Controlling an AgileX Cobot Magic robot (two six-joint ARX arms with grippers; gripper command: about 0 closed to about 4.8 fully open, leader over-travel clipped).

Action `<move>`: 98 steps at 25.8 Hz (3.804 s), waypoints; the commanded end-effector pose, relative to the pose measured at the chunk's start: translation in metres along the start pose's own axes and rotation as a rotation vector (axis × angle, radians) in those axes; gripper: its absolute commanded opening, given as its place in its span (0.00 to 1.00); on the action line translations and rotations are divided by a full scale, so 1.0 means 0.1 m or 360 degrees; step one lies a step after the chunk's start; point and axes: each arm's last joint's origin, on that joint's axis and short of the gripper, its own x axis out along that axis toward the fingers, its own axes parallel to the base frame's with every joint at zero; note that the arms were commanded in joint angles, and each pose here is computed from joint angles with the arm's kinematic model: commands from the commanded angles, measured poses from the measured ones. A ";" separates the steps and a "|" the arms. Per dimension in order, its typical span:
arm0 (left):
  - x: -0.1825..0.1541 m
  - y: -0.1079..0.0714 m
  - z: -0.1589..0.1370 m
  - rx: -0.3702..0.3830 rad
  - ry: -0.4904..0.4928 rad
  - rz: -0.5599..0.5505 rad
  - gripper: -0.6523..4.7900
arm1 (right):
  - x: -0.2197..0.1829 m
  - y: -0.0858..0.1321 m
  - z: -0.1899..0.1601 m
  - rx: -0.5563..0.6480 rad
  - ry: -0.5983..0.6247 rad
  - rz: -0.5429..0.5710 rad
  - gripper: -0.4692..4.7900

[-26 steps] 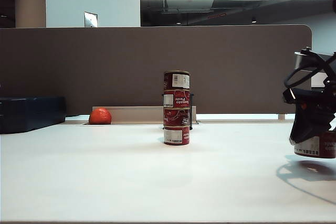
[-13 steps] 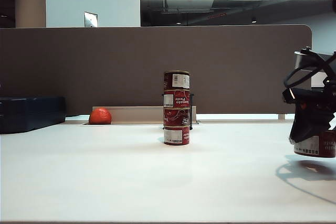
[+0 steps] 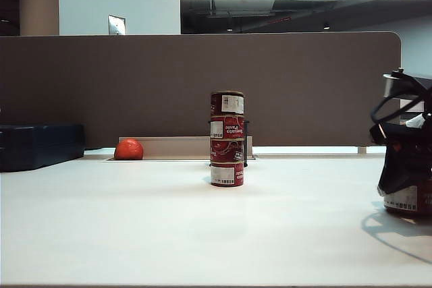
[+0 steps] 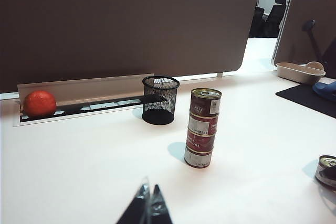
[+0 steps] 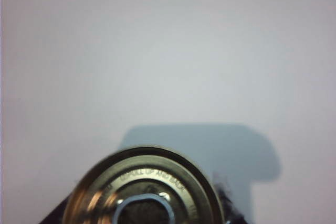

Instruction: Take a can of tomato sauce from the stacked ones and place it on the table.

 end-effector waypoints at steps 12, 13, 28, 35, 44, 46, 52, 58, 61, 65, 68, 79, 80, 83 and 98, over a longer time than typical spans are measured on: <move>0.00 0.00 0.02 0.0011 -0.0013 -0.0006 0.11 | -0.01 -0.01 -0.04 0.0021 -0.0042 0.0013 0.99; 0.00 0.00 0.02 0.0011 -0.0013 -0.0006 0.11 | -0.02 -0.01 -0.03 0.0023 -0.0061 0.0015 0.99; 0.00 0.00 0.02 0.0011 -0.0012 -0.0005 0.11 | -0.65 0.00 0.31 -0.0157 -0.0563 -0.0098 0.57; 0.00 0.00 0.02 0.0011 -0.0012 -0.0005 0.11 | -0.91 -0.05 0.23 -0.0215 -0.0569 -0.0187 0.08; 0.00 0.00 0.01 0.0005 0.0001 -0.0004 0.11 | -1.25 -0.10 0.11 -0.0209 -0.0687 -0.0180 0.08; 0.00 0.00 0.00 0.0001 0.0011 -0.0004 0.11 | -1.31 -0.14 0.04 -0.0190 -0.0669 -0.0218 0.08; 0.00 0.00 -0.02 -0.0009 0.0035 -0.0001 0.11 | -1.44 -0.25 -0.05 -0.0105 -0.0715 -0.0274 0.08; 0.00 0.01 -0.02 -0.0008 0.0034 0.0050 0.11 | -1.34 -0.25 -0.19 -0.0138 -0.0760 -0.0112 0.08; 0.00 0.04 -0.01 -0.0003 0.0020 0.0200 0.11 | -1.30 -0.26 -0.29 -0.0138 -0.0822 -0.0107 0.08; -0.01 0.06 -0.01 0.0003 0.0012 0.0335 0.11 | -1.27 -0.27 -0.38 -0.0139 -0.0900 -0.0102 0.08; 0.00 0.07 -0.02 0.0136 0.0024 0.0361 0.11 | -1.20 -0.28 -0.45 -0.0139 -0.0918 -0.0100 0.08; 0.08 0.13 -0.28 0.0190 -0.0025 0.0403 0.11 | -1.04 -0.30 -0.51 -0.0146 -0.1033 -0.0091 0.08; 0.09 0.13 -0.32 0.0191 -0.0032 0.0404 0.11 | -1.03 -0.30 -0.52 -0.0147 -0.1029 -0.0092 0.08; 0.10 0.15 -0.41 0.0191 -0.0052 0.0403 0.11 | -0.98 -0.31 -0.56 -0.0148 -0.1005 -0.0094 0.08; 0.10 0.15 -0.41 0.0183 -0.0067 0.0426 0.11 | -0.96 -0.31 -0.57 -0.0188 -0.0982 -0.0116 0.09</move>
